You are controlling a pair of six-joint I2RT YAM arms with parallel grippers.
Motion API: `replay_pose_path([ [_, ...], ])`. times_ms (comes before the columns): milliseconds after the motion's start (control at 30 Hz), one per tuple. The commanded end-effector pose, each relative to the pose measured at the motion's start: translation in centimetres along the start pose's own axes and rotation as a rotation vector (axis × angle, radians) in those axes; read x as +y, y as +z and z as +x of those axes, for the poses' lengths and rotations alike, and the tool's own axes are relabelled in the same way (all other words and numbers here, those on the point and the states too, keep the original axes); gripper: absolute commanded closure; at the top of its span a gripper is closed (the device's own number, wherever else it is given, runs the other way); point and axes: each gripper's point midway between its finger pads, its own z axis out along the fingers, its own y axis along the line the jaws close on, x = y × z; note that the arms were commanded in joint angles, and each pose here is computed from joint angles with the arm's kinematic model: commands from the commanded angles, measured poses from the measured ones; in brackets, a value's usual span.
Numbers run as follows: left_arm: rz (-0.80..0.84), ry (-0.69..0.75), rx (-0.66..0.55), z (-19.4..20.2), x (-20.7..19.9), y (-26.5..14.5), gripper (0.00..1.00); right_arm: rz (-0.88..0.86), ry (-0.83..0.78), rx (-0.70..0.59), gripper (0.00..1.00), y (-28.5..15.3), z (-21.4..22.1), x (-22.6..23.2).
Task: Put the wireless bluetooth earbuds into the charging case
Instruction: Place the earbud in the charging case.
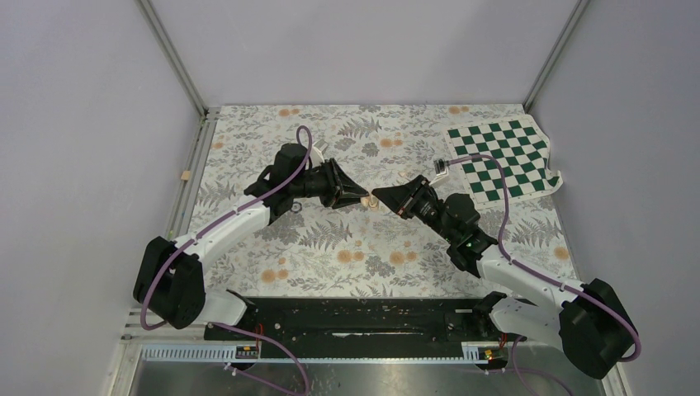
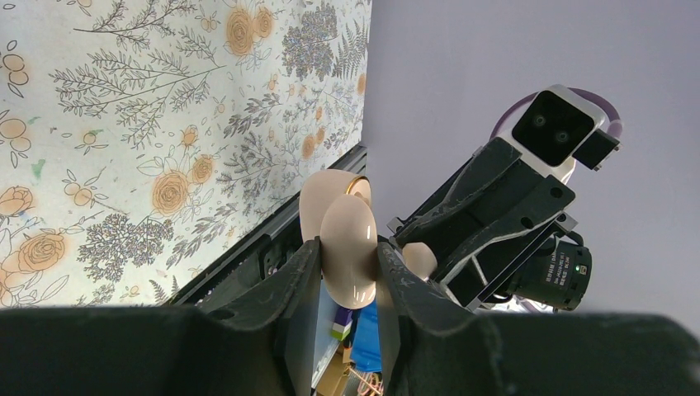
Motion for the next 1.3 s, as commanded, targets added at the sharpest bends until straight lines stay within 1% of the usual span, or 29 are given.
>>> replay_pose_path([
  [0,0.054,0.028,-0.031,-0.7,-2.0,-0.6,0.84,-0.063,-0.05,-0.006,0.91,0.0,-0.3,1.8],
  [433,0.072,0.014,-0.007,-0.4,-2.3,-0.6,0.84,-0.015,-0.075,0.013,0.91,0.1,0.6,-0.2],
  [567,0.099,0.017,-0.001,-0.4,-2.8,-0.7,0.84,-0.013,-0.074,0.022,0.91,0.2,0.8,-0.5],
  [667,0.099,0.02,-0.004,-0.4,-2.9,-0.8,0.84,-0.013,-0.078,0.023,0.91,0.2,0.9,-0.5],
  [767,0.092,0.023,-0.005,-0.5,-2.7,-0.8,0.83,-0.014,-0.084,0.025,0.89,0.2,0.9,-0.5],
  [867,0.091,0.021,-0.005,-0.5,-2.7,-0.8,0.84,-0.016,-0.086,0.023,0.9,0.1,0.9,-0.5],
  [1267,0.123,-0.005,0.012,-0.4,-2.7,-0.8,0.84,-0.012,-0.063,0.001,0.91,-0.5,0.8,-0.9],
])
